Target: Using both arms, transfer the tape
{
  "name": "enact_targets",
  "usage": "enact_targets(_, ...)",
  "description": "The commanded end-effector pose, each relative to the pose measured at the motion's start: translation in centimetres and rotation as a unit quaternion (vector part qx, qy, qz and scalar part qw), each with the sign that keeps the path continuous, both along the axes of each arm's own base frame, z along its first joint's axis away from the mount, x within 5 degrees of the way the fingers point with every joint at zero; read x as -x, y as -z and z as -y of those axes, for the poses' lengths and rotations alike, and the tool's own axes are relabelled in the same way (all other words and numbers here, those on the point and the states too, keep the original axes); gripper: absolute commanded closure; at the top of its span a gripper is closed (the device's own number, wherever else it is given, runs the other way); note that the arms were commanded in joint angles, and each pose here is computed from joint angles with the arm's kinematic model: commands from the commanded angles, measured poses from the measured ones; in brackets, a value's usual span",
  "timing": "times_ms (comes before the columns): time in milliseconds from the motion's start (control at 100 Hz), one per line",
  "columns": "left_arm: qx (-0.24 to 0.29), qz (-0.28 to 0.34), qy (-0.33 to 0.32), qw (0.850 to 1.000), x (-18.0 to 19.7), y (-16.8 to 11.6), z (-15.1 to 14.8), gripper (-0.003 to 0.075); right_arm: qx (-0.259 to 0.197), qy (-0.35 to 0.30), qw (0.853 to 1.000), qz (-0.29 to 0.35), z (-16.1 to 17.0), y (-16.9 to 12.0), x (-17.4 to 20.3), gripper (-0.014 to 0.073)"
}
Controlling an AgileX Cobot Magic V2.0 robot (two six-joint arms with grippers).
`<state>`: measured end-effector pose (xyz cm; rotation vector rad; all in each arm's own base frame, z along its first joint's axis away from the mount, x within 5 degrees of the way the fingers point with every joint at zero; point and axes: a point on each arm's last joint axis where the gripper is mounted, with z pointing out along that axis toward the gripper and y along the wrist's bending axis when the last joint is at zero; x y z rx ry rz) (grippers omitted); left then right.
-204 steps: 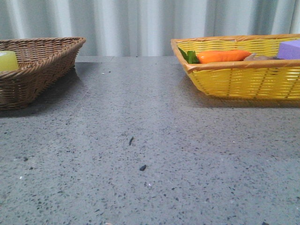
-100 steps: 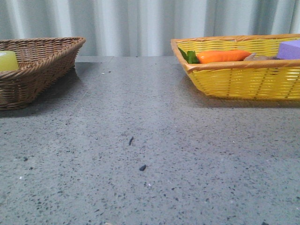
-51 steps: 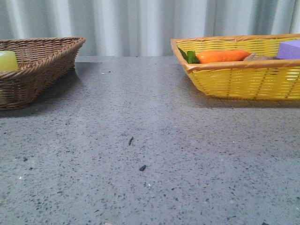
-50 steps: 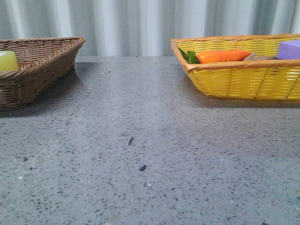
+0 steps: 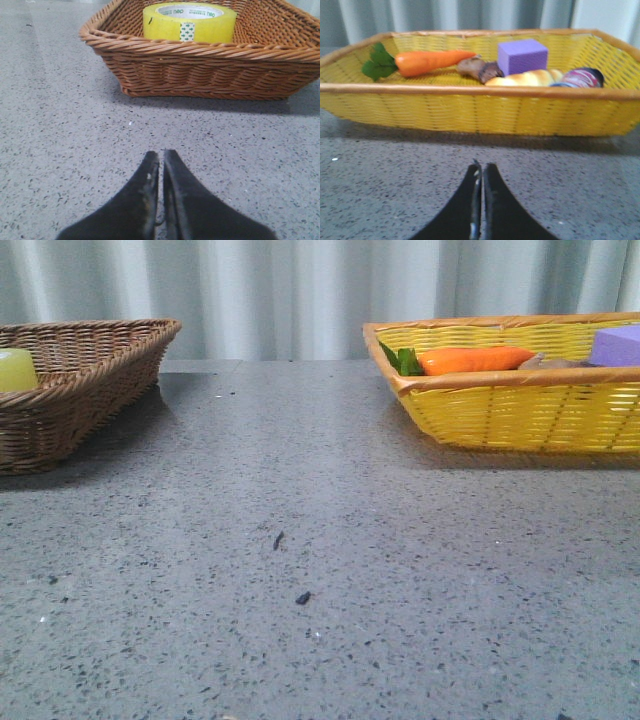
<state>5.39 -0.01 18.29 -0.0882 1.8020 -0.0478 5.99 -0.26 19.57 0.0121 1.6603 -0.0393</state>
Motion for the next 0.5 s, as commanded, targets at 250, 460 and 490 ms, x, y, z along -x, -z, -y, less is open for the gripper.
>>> enact_targets(250,0.01,0.048,-0.005,0.999,0.0,-0.6,0.0,0.0741,-0.006,0.02,0.997,-0.069,0.3,2.0,0.7,0.0646)
enact_targets(460,0.01,0.048,-0.005,0.999,0.0,-0.6,0.0,0.0741,-0.004,0.021,0.997,-0.068,0.3,2.0,0.7,0.0646)
enact_targets(490,0.01,0.048,-0.005,0.999,0.0,-0.6,0.0,0.0741,-0.004,0.021,0.997,-0.068,0.3,2.0,0.7,0.0646)
